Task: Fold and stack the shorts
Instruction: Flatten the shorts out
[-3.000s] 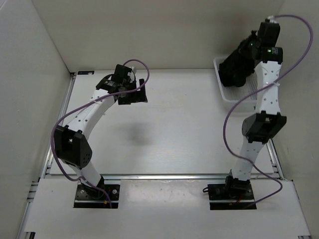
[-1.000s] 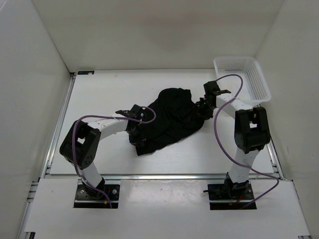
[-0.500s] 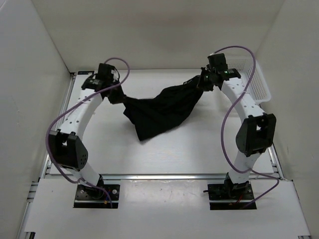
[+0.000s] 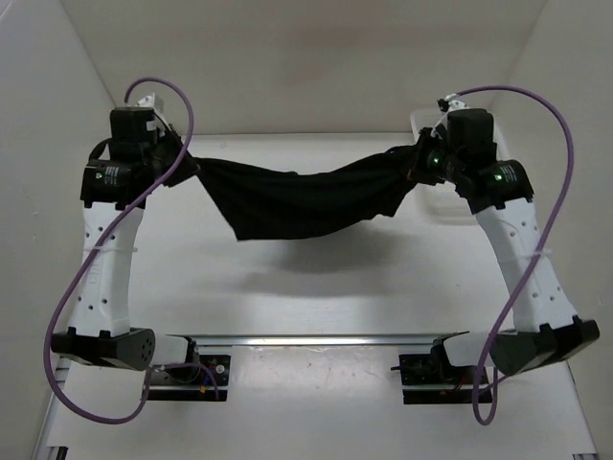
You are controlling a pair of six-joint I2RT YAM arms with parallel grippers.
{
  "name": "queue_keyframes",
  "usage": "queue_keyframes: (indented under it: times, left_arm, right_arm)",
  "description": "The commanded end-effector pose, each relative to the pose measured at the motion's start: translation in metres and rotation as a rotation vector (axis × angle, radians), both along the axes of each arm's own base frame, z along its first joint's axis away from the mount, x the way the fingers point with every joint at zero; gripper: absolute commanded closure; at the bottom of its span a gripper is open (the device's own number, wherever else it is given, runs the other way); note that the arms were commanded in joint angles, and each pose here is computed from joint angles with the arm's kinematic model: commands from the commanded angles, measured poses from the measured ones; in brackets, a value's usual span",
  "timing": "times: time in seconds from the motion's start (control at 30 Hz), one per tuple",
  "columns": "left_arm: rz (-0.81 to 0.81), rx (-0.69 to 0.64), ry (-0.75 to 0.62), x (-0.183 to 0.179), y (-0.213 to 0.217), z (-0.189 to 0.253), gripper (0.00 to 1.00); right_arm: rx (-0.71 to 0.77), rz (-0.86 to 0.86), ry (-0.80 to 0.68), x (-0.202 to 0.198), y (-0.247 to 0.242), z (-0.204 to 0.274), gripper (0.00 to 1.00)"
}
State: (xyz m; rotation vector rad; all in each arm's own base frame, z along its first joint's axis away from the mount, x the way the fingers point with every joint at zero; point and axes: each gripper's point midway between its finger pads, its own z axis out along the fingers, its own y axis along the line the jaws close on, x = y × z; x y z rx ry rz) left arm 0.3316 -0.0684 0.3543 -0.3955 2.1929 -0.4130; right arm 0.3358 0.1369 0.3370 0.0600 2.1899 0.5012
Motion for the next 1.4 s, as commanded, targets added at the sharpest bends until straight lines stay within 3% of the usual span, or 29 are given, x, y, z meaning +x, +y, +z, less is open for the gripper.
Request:
queue_keyframes:
  times: [0.0,0.07,0.1,0.13,0.2,0.23,0.27,0.33,0.4,0.47,0.53,0.57,0.6,0.63,0.67,0.7,0.77,0.83,0.93,1.03,1.13,1.17,1.23,1.27,1.3,1.37]
  left_arm:
    - [0.015,0.024,-0.013,0.015,0.011,0.007,0.89]
    - [0.03,0.02,0.047,0.053,0.015,-0.019,0.89]
    - [0.03,0.019,0.035,0.056,0.015,-0.018,0.89]
    - [0.033,0.027,0.043,0.066,0.019,-0.023,0.84]
    - [0.03,0.048,0.128,0.091,0.02,-0.058,0.44]
    - [0.041,0.051,0.188,0.092,0.025,-0.073,0.24]
    - [0.024,0.05,0.23,0.092,0.023,-0.086,0.12]
    - [0.014,0.044,0.29,0.085,0.021,-0.113,0.08]
    - [0.002,0.044,0.255,0.068,0.017,-0.108,0.0]
    - [-0.007,0.02,0.287,0.044,0.013,-0.128,0.01]
    - [-0.016,-0.002,0.33,0.027,0.009,-0.147,0.21]
    - [-0.025,-0.024,0.411,0.007,0.002,-0.176,0.33]
    - [-0.062,-0.064,0.437,-0.005,-0.011,-0.185,0.46]
    - [-0.083,-0.089,0.421,-0.01,-0.021,-0.188,0.51]
    - [-0.103,-0.119,0.495,-0.031,-0.038,-0.211,0.49]
    - [-0.128,-0.152,0.519,-0.041,-0.05,-0.218,0.42]
    - [-0.192,-0.161,0.561,-0.065,-0.079,-0.237,0.17]
    - [-0.202,-0.16,0.605,-0.078,-0.098,-0.251,0.01]
    - [-0.271,-0.139,0.694,-0.101,-0.128,-0.277,0.0]
    - [-0.286,-0.074,0.725,-0.105,-0.138,-0.296,0.13]
    - [-0.277,-0.045,0.723,-0.1,-0.139,-0.306,0.33]
    - [-0.263,-0.023,0.746,-0.1,-0.136,-0.315,0.5]
    - [-0.271,-0.008,0.762,-0.098,-0.137,-0.324,0.65]
    - [-0.268,-0.002,0.778,-0.096,-0.138,-0.331,0.82]
    - [-0.286,0.009,0.779,-0.095,-0.141,-0.333,0.9]
    - [-0.303,0.013,0.787,-0.097,-0.141,-0.336,0.9]
  right_arm:
    - [-0.054,-0.037,-0.032,0.001,-0.013,0.005,1.0]
    - [-0.068,-0.057,0.0,0.017,-0.012,-0.009,1.0]
    - [-0.068,-0.063,0.029,0.02,-0.01,-0.02,1.0]
    - [-0.071,-0.072,0.018,0.031,-0.009,-0.024,1.0]
    - [-0.091,-0.086,0.074,0.049,-0.006,-0.054,0.96]
    - [-0.11,-0.092,0.112,0.053,-0.006,-0.07,0.83]
    - [-0.136,-0.085,0.164,0.061,-0.004,-0.093,0.4]
    - [-0.174,-0.081,0.245,0.054,-0.005,-0.119,0.15]
    - [-0.208,-0.116,0.304,0.035,-0.013,-0.144,0.05]
    - [-0.198,-0.146,0.26,0.028,-0.019,-0.139,0.03]
    - [-0.186,-0.163,0.281,0.012,-0.023,-0.149,0.06]
    - [-0.19,-0.163,0.291,0.007,-0.025,-0.154,0.08]
    - [-0.176,-0.164,0.308,0.0,-0.024,-0.159,0.16]
    - [-0.173,-0.173,0.327,-0.009,-0.027,-0.168,0.19]
    - [-0.178,-0.173,0.339,-0.015,-0.029,-0.174,0.23]
    - [-0.17,-0.182,0.345,-0.018,-0.029,-0.178,0.3]
    - [-0.159,-0.18,0.399,-0.032,-0.031,-0.195,0.3]
    - [-0.142,-0.181,0.432,-0.04,-0.032,-0.206,0.29]
    - [-0.09,-0.165,0.47,-0.045,-0.029,-0.218,0.25]
    - [-0.059,-0.176,0.492,-0.047,-0.032,-0.223,0.24]
    - [-0.01,-0.182,0.498,-0.044,-0.035,-0.223,0.22]
    - [0.003,-0.185,0.516,-0.047,-0.038,-0.227,0.22]
    - [0.067,-0.185,0.519,-0.043,-0.041,-0.229,0.22]
    - [0.081,-0.187,0.549,-0.043,-0.042,-0.239,0.22]
    - [0.1,-0.201,0.544,-0.037,-0.046,-0.24,0.24]
    - [0.126,-0.2,0.567,-0.031,-0.047,-0.245,0.28]
